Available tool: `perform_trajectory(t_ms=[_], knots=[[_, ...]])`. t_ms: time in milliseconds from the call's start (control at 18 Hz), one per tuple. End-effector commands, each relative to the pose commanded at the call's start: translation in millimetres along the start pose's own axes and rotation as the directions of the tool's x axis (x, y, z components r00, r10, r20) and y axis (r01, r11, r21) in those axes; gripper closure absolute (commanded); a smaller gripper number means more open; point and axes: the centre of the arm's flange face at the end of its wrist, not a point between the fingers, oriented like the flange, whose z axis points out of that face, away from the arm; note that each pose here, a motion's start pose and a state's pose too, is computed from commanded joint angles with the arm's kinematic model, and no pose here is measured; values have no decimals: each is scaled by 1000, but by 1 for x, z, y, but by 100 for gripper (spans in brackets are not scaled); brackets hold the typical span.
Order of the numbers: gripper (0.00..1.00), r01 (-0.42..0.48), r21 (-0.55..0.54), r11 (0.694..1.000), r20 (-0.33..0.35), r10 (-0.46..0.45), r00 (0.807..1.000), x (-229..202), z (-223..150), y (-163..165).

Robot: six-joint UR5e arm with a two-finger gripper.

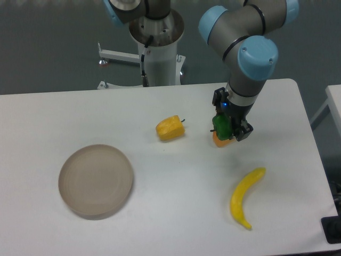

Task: Pick up the green pepper from the table
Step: 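Raise the held green pepper up off the table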

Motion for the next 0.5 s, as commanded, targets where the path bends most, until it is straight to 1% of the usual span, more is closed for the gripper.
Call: perform_trajectory(t_ms=[111, 389, 500], knots=[[69, -5, 6, 1000, -3, 5, 1000, 1, 3, -1], [68, -6, 10, 1000, -7, 6, 1000, 1, 5, -2], [69, 6, 10, 1000, -9, -6, 1000, 1, 5, -2]])
